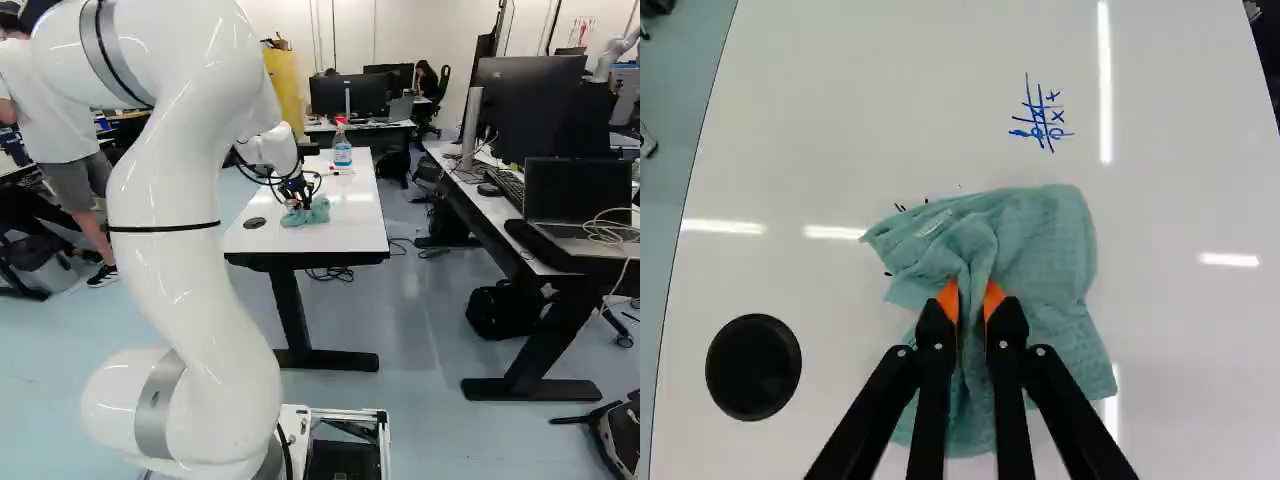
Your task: Clean the table with the green towel
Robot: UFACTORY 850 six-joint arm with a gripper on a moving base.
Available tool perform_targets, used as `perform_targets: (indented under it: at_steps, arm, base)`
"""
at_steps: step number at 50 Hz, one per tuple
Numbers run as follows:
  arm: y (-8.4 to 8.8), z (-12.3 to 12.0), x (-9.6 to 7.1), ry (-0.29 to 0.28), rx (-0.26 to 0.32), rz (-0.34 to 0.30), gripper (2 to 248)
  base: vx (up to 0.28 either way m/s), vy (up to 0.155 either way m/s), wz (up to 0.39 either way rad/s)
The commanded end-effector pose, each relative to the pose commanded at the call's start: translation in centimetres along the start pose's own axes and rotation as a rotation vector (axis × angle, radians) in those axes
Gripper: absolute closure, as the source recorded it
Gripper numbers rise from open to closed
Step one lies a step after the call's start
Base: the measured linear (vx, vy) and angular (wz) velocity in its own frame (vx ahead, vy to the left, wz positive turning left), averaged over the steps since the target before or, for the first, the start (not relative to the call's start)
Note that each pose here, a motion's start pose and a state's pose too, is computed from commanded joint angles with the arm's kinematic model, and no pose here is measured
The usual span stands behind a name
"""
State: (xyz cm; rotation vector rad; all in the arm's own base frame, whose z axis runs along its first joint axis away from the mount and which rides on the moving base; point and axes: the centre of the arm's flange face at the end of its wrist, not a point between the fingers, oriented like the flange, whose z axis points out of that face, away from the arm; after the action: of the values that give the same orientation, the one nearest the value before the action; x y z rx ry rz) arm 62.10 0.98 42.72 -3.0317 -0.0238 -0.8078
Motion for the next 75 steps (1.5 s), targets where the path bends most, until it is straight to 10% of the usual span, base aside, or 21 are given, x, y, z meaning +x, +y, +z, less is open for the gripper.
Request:
perform_targets:
  at_steps: [41,75]
  arm:
    - [-3.2,3.5,5.2,0.053,0.024,-0.04,202]
    - [-8.2,2.3,3.3,0.036,0.064,-0.107,202]
  base:
    - [0.0,0.0,0.0]
    - [0.0,0.0,0.0]
